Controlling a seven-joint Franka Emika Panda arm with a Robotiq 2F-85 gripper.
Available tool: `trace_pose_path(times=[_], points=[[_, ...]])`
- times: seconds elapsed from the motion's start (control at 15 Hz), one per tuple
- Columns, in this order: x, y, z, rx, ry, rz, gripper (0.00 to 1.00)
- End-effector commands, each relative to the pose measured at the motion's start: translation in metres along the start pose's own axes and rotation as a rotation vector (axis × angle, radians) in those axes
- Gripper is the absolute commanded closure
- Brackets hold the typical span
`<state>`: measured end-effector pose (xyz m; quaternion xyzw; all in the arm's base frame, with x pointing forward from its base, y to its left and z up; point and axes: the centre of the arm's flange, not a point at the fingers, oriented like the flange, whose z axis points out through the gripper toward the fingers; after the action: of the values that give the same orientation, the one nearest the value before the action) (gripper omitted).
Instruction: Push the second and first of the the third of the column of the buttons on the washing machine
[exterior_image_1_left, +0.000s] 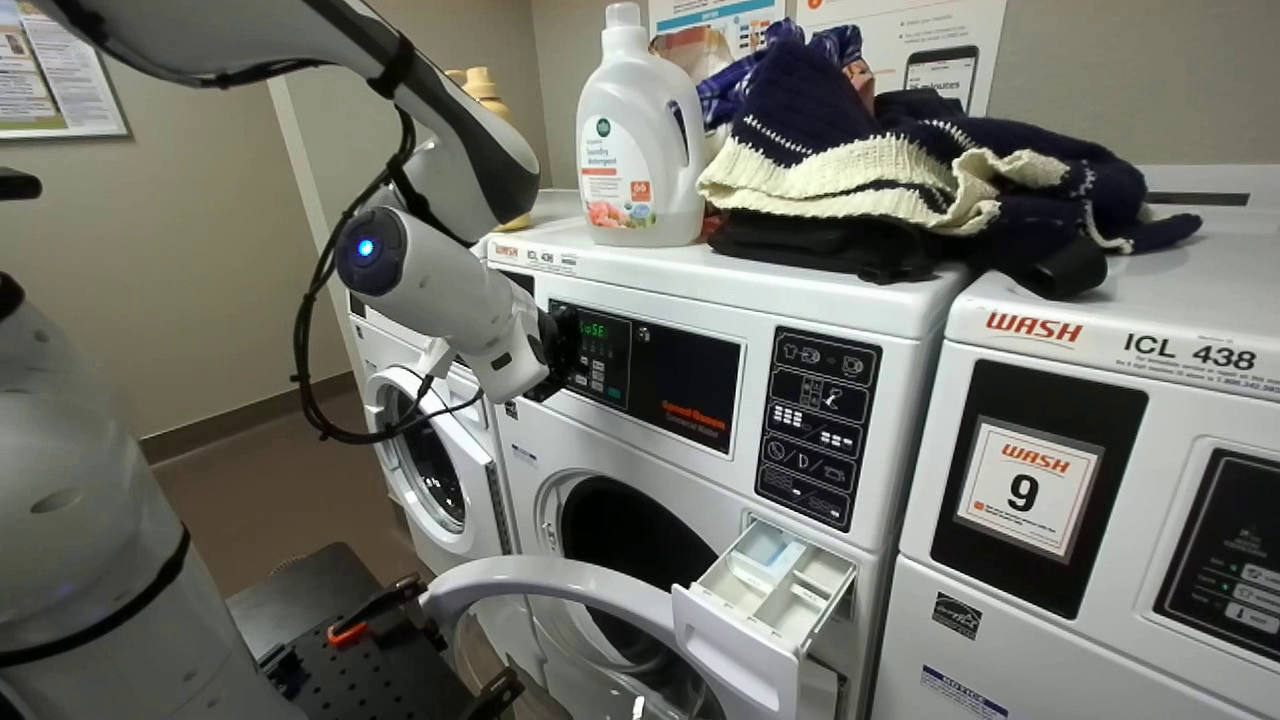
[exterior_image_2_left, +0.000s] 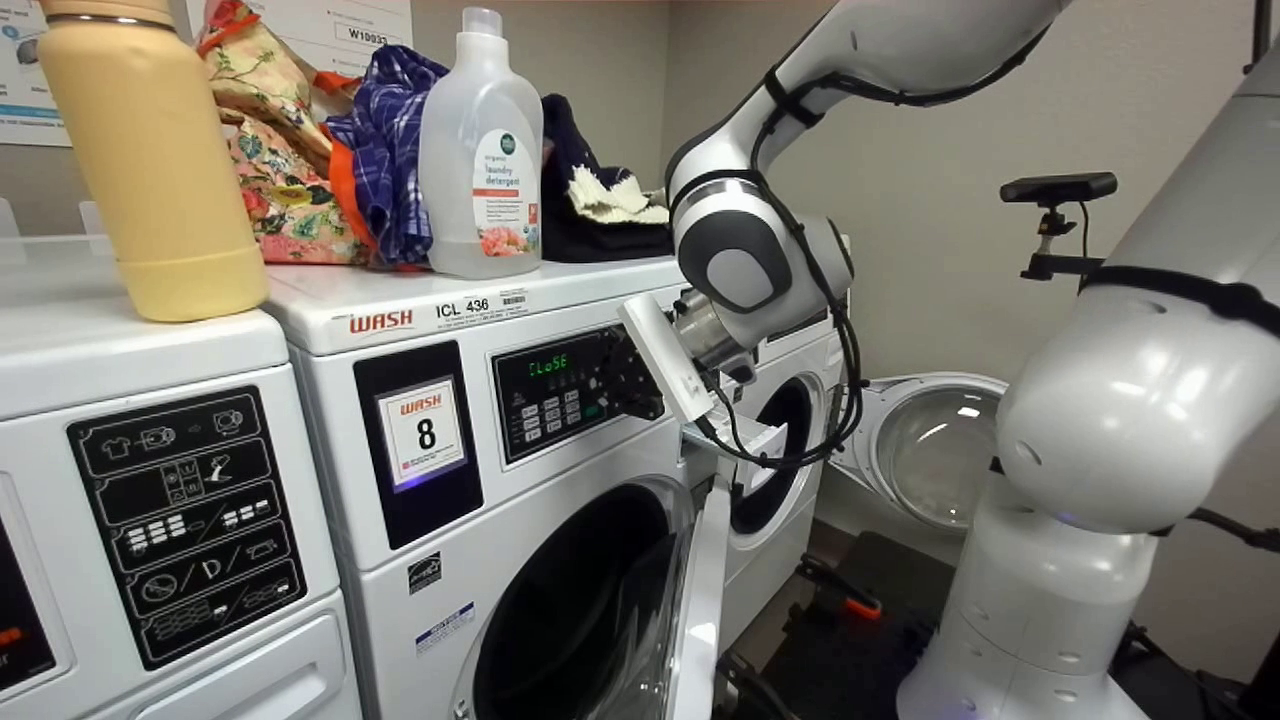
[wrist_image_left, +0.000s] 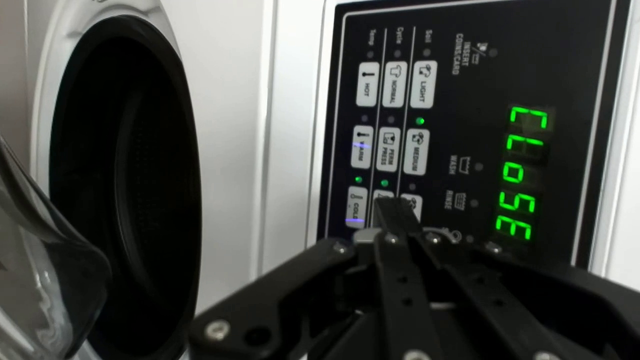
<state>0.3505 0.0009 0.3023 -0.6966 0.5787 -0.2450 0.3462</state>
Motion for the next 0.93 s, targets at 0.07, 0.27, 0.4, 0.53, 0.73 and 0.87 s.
trace_pose_path(times=[0.07,0.27,0.4,0.53,0.73,0.87], points=[[0.0,-0.003,0.023,0.034,0.008,0.008,0.98],[0.002,-0.004,0.033,0.033,0.019,0.01,0.98],[0.003,-0.006,0.043,0.035,0.029,0.018,0.98],[0.0,-0.006,0.049,0.043,0.035,0.029,0.98],[-0.001,-0.006,0.051,0.055,0.056,0.037,0.98],[0.0,-0.006,0.048,0.06,0.062,0.04,0.98]])
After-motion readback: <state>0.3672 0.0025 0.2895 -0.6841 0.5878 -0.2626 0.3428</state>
